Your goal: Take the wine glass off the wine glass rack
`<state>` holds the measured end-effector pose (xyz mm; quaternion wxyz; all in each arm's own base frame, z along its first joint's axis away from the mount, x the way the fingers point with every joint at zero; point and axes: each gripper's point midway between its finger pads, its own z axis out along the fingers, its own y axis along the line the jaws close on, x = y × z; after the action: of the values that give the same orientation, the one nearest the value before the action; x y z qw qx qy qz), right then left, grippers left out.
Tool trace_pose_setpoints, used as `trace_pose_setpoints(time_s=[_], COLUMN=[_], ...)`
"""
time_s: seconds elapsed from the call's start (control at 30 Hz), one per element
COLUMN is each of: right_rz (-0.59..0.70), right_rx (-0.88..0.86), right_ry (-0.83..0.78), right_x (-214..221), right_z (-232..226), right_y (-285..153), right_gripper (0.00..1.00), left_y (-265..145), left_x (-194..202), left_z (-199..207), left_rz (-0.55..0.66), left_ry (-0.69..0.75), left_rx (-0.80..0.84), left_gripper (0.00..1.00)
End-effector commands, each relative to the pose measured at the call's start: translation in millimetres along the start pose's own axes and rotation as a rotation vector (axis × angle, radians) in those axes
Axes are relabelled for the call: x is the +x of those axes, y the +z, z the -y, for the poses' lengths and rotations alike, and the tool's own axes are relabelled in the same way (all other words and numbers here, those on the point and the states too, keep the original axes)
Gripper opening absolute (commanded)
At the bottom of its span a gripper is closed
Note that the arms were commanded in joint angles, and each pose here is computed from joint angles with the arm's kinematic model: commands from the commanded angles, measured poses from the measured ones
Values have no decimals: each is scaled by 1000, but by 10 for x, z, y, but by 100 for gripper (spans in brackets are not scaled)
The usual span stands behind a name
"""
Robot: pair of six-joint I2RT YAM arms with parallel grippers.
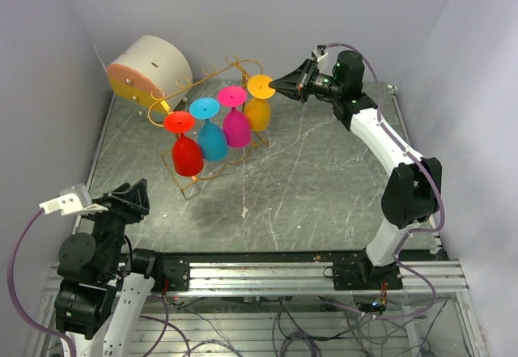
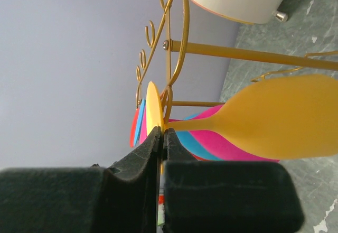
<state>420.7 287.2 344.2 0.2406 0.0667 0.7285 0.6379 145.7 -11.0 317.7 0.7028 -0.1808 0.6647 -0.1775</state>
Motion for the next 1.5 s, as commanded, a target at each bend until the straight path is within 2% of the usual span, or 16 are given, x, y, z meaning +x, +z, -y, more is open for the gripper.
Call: trace_pose_setpoints(time_s=[0.0, 0.27, 0.33, 0.43, 0.5, 0.6, 0.67, 0.73, 0.9, 1.13, 1.3, 1.47], right_rz=[0, 76, 105, 142, 181, 229, 259, 296, 404, 361, 353, 351], right_rx=[7, 165, 209, 285, 328, 434, 488, 539, 600, 638, 668, 704], right_ry=[-97, -347, -433, -606, -732, -850, -905, -945, -1007, -986, -980, -1003], right_x=[82, 309, 362, 471, 601, 750, 830, 882, 921, 861, 731, 561], right_z=[-143, -128, -122, -84, -145, -63, -46, -30, -117, -46, -66, -249], right_y=[-138, -624, -788, -1060, -1270, -1546, -1725, -1919, -2290, -2188, -2072, -2010], right_gripper=[0, 0, 0, 0, 0, 0, 0, 0, 0, 0, 0, 0], left_y=[-5, 24, 34, 26, 69, 192, 168, 110, 145, 423, 698, 697], left_x=[-65, -146, -251, -506, -583, -541, -547, -619, -713, -505, -177, 247], left_z=[21, 127, 266, 726, 1096, 1666, 1991, 2190, 2306, 2232, 2246, 2694], left_rz=[9, 10, 11, -17, -105, -315, -425, -480, -557, -641, -713, -814], left_ry=[-4, 18, 4, -34, -77, -171, -261, -341, -388, -400, -351, -240], left_rx=[-2, 34, 76, 232, 353, 554, 704, 804, 792, 693, 622, 618], left_gripper=[63, 68, 68, 69, 67, 60, 60, 61, 64, 64, 63, 61])
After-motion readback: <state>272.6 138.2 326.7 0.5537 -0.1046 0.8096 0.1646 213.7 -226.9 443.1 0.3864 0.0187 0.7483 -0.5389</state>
